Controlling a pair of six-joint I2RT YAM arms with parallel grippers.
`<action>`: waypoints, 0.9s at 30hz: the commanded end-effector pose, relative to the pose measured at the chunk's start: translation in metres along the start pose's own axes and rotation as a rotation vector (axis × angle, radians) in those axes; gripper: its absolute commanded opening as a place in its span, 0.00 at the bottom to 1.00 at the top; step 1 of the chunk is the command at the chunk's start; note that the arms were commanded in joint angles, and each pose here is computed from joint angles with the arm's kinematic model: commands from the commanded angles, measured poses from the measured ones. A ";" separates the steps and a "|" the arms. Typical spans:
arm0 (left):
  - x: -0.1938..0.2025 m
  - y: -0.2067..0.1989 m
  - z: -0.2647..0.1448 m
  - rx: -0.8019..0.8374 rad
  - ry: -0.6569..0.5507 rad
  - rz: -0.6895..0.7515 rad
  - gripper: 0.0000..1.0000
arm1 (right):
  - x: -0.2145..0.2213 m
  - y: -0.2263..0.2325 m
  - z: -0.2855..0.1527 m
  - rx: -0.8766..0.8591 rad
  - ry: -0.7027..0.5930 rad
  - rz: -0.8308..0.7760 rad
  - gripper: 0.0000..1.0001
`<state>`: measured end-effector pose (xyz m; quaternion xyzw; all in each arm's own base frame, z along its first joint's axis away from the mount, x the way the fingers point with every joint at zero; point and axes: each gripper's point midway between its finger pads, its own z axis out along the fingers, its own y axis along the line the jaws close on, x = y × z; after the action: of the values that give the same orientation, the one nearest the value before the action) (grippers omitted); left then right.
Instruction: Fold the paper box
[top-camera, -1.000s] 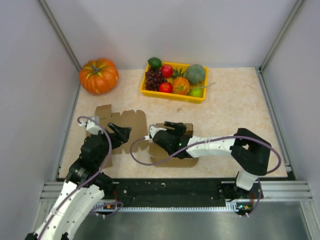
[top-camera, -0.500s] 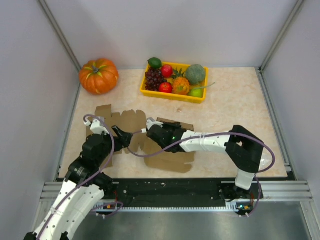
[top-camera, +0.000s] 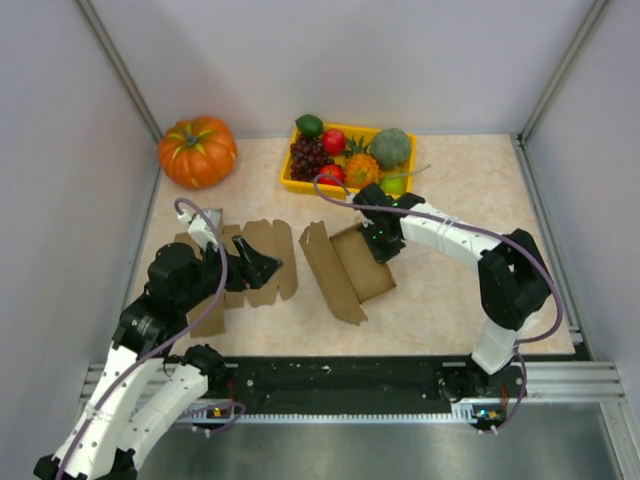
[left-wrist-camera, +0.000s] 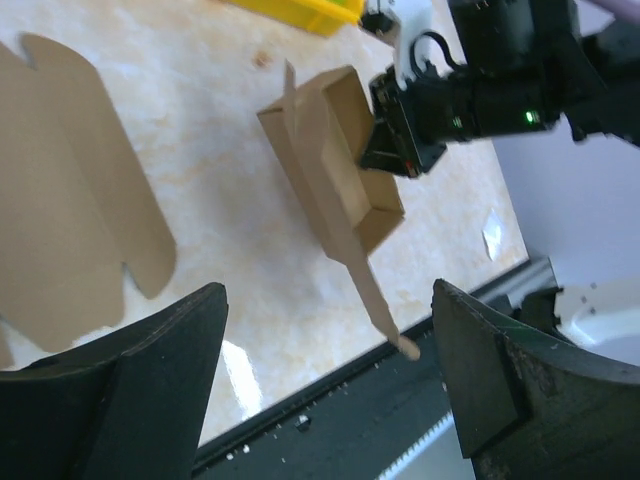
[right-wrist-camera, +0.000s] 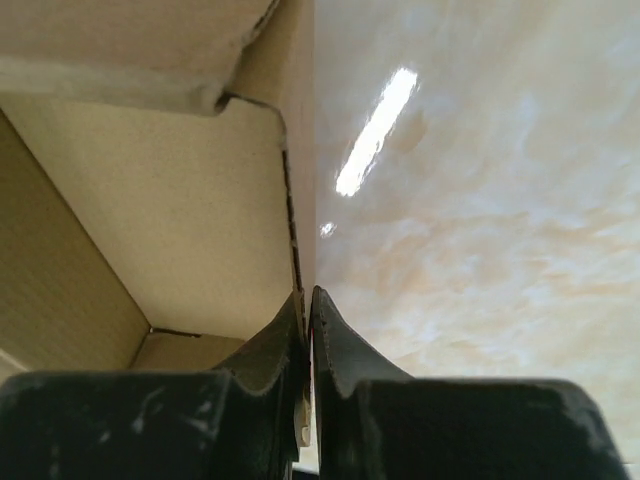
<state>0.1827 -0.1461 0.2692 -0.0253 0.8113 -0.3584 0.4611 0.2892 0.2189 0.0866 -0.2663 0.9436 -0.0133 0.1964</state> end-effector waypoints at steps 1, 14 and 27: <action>0.018 -0.024 0.017 0.156 0.134 -0.003 0.86 | 0.031 0.032 0.000 -0.259 0.167 0.296 0.05; 0.039 -0.034 0.086 0.226 0.255 -0.100 0.98 | 0.042 0.025 0.025 -0.222 0.199 0.442 0.08; 0.057 -0.024 0.128 -0.068 0.285 0.086 0.75 | 0.036 0.028 0.020 -0.223 0.165 0.518 0.13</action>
<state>0.2260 -0.2575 0.2155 0.0395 0.8606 -0.3844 0.3316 0.2492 0.2171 0.0420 -0.0514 0.9919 0.0958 0.0657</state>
